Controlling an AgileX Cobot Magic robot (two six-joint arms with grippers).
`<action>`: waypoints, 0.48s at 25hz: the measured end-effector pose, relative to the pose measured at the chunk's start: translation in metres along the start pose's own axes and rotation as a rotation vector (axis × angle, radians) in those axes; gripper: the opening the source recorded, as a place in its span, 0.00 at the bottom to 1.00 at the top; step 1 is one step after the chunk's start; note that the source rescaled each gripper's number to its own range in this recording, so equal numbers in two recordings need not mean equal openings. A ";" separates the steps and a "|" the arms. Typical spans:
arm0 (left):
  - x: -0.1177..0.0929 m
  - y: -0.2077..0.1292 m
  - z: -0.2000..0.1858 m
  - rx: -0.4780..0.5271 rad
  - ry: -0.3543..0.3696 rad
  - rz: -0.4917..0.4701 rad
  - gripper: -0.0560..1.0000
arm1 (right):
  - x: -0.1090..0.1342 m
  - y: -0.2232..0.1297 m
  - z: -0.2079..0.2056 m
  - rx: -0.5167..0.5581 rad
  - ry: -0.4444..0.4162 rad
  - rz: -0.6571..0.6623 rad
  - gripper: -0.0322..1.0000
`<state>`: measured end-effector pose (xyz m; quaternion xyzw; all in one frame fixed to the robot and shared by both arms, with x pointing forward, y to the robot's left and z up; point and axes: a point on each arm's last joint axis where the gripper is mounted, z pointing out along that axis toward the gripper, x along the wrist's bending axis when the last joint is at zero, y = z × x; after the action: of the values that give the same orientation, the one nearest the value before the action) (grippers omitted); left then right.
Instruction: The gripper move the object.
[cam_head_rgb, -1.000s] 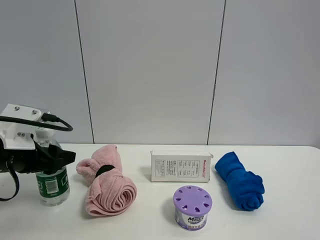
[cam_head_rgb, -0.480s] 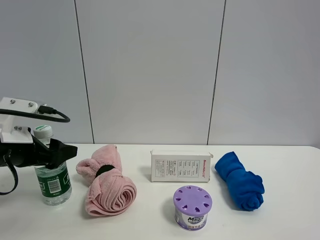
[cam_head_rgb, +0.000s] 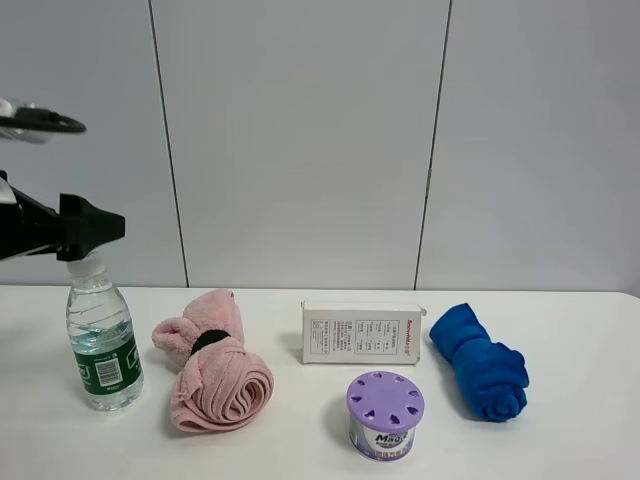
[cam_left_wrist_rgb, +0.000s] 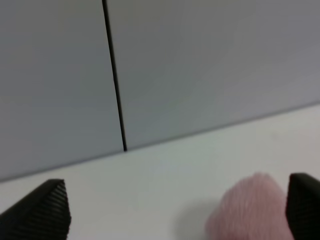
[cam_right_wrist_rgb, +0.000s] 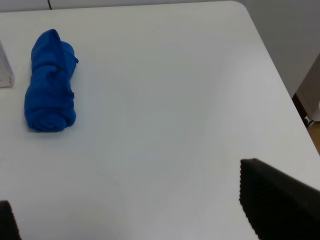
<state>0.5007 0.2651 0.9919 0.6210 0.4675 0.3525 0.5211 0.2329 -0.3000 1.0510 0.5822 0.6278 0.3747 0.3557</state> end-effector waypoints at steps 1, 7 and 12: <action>-0.001 0.007 -0.005 -0.023 0.003 -0.007 1.00 | 0.000 0.000 0.000 0.000 0.000 0.000 1.00; -0.004 0.049 -0.035 -0.085 0.063 0.009 1.00 | 0.000 0.000 0.000 0.000 0.000 0.000 1.00; 0.005 0.093 -0.073 0.007 0.268 0.048 1.00 | 0.000 0.000 0.000 0.000 0.000 0.000 1.00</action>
<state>0.4544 0.2910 1.0982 0.5813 0.5191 0.4432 0.4429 0.2329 -0.3000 1.0510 0.5822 0.6278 0.3747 0.3557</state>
